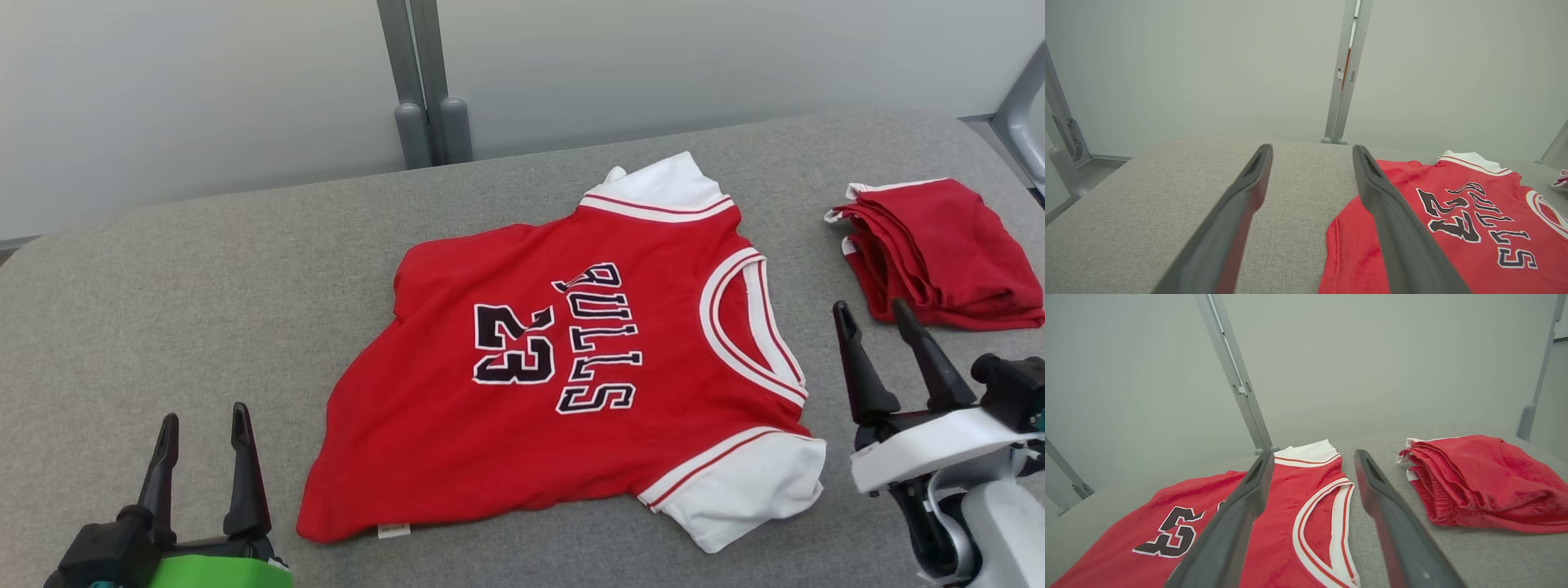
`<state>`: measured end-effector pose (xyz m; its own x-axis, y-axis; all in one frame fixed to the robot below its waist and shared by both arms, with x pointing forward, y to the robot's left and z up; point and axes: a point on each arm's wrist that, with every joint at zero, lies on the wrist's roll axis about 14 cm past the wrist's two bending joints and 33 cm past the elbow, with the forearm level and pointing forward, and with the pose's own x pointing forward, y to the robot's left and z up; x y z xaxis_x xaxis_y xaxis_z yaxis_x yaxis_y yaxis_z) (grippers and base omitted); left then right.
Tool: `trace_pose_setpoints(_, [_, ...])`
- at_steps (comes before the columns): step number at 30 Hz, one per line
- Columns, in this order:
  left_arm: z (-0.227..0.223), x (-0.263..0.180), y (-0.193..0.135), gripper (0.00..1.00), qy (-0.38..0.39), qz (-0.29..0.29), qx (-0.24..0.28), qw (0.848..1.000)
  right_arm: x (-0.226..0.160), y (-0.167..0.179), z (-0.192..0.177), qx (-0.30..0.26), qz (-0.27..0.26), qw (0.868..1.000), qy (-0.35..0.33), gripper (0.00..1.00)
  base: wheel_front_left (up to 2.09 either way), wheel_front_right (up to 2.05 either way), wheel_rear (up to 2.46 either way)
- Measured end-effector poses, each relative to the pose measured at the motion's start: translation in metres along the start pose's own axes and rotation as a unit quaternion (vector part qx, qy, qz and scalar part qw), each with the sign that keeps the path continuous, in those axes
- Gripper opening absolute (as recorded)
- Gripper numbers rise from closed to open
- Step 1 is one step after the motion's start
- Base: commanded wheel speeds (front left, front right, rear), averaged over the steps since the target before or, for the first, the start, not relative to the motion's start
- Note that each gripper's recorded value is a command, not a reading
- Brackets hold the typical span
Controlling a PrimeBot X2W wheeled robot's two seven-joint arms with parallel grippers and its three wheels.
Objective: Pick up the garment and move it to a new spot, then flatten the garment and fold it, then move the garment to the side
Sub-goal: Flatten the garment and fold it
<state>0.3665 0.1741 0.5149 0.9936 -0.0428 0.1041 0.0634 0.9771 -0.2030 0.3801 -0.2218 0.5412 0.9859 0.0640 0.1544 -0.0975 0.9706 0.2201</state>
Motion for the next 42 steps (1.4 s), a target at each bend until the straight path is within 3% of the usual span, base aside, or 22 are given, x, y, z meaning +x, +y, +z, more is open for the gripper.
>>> trace_pose_setpoints(7, [-0.015,-0.003,0.007,1.00,0.039,0.007,-0.005,0.999,-0.005,-0.027,-0.002,-0.017,-0.013,0.998,0.060,1.00,0.00,0.00,0.00])
trace_pose_setpoints(11, [-0.019,-0.004,0.009,1.00,0.058,0.007,-0.005,0.998,-0.023,-0.034,-0.035,0.012,-0.022,0.988,0.151,1.00,0.00,0.00,0.00])
trace_pose_setpoints(14, [-0.020,-0.004,0.011,1.00,0.064,0.009,-0.006,0.998,-0.044,-0.024,-0.072,0.052,-0.016,0.969,0.241,1.00,0.00,0.00,0.00])
trace_pose_setpoints(16, [-0.022,-0.005,0.011,1.00,0.069,0.010,-0.007,0.998,-0.063,-0.013,-0.100,0.080,-0.007,0.948,0.307,1.00,0.00,0.00,0.00])
trace_pose_setpoints(18, [-0.024,-0.005,0.012,1.00,0.073,0.010,-0.007,0.997,-0.074,-0.008,-0.114,0.097,-0.006,0.935,0.340,1.00,0.00,0.00,0.00])
trace_pose_setpoints(21, [-0.028,-0.005,0.012,1.00,0.083,0.010,-0.008,0.996,-0.077,-0.002,-0.122,0.109,-0.002,0.928,0.357,1.00,0.00,0.00,0.00])
trace_pose_setpoints(31, [-0.058,-0.011,0.001,1.00,0.162,-0.017,-0.011,0.987,-0.071,-0.011,-0.132,0.082,-0.016,0.929,0.361,1.00,0.00,0.00,0.00])
trace_pose_setpoints(42, [-0.120,-0.037,-0.015,1.00,0.336,-0.063,-0.033,0.939,-0.075,0.010,-0.146,0.107,0.002,0.916,0.386,1.00,0.00,0.00,0.00])
